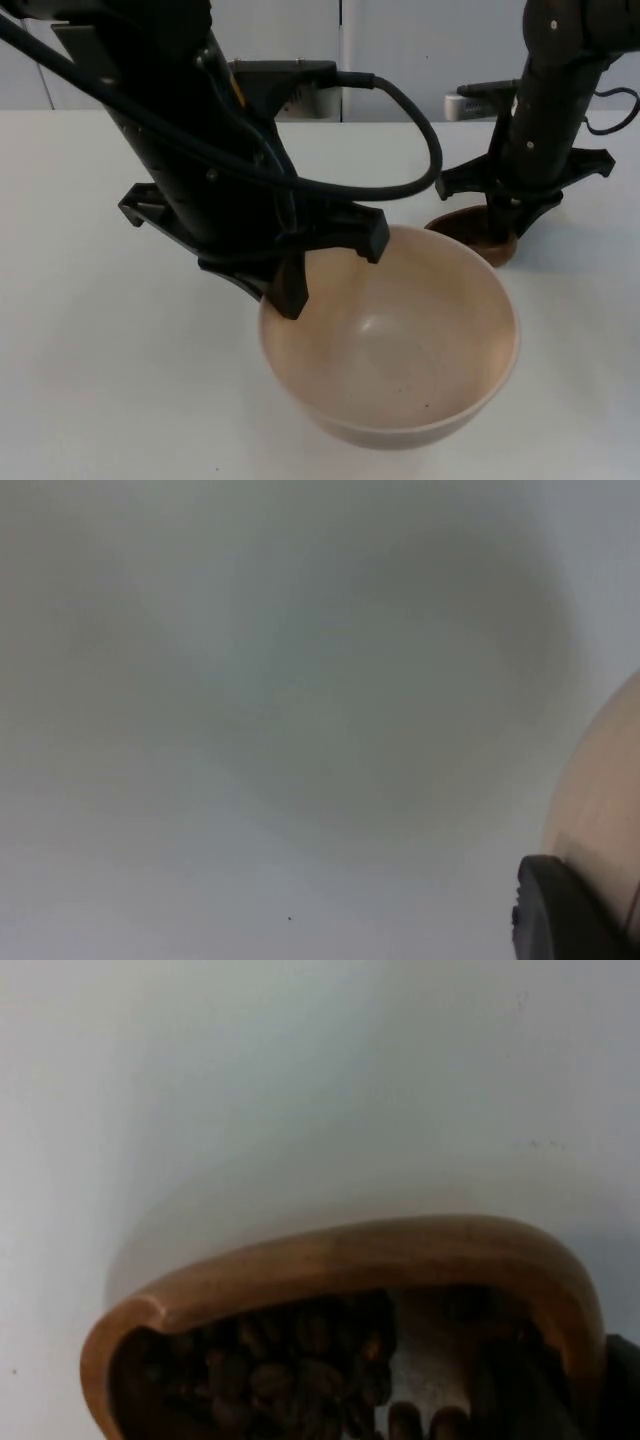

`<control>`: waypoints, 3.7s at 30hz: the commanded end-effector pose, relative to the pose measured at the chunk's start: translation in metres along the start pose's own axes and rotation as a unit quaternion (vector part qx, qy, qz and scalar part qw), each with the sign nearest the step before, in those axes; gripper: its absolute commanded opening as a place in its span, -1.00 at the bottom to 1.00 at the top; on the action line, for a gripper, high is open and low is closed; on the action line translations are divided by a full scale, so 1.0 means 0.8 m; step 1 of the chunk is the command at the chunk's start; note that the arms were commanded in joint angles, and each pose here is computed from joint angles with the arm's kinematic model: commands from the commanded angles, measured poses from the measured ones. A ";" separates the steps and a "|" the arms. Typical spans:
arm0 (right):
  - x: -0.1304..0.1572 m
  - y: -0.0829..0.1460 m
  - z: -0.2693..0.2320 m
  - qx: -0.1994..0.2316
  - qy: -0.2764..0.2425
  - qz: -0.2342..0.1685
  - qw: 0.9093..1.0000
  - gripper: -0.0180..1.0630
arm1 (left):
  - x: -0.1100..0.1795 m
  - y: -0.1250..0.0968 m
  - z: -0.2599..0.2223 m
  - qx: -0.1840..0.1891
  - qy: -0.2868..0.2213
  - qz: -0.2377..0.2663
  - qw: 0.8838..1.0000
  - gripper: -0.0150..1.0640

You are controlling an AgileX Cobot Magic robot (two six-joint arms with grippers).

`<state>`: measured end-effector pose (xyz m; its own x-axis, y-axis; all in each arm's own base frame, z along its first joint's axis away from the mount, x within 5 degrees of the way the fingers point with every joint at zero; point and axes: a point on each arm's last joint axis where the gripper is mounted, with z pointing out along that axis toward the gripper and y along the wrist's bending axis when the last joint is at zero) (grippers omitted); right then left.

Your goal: Pick up the bowl with the left hand and pour the coffee beans from the cup into the bowl with the right hand.

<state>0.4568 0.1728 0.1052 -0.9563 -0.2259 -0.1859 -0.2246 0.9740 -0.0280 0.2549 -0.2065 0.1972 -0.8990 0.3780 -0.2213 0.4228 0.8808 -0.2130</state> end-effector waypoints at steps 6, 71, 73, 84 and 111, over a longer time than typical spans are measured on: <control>-0.003 -0.002 -0.030 0.001 -0.013 -0.022 1.000 -0.97 | 0.000 -0.002 -0.003 0.005 -0.009 -0.003 1.000 -0.98; 0.194 -0.028 -0.292 -0.068 -0.038 -0.070 0.994 -0.97 | -0.001 -0.001 -0.003 0.003 -0.013 0.000 1.000 -0.98; 0.194 -0.028 -0.292 -0.068 -0.038 -0.070 0.994 -0.97 | -0.001 -0.001 -0.003 0.003 -0.013 0.000 1.000 -0.98; 0.197 -0.027 -0.291 -0.068 -0.027 -0.070 0.995 -0.97 | -0.005 -0.004 -0.003 0.018 -0.032 -0.039 0.999 -0.98; 0.176 0.051 -0.356 -0.002 -0.124 -0.124 0.985 -0.97 | -0.009 0.005 -0.002 -0.020 -0.048 -0.098 0.994 -0.98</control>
<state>0.2588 0.1752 0.3570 -0.7955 -0.4483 -0.4077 -0.4542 0.8865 -0.0886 0.2630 -0.2050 0.1979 -0.9501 0.1763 -0.2572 0.2352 0.9467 -0.2201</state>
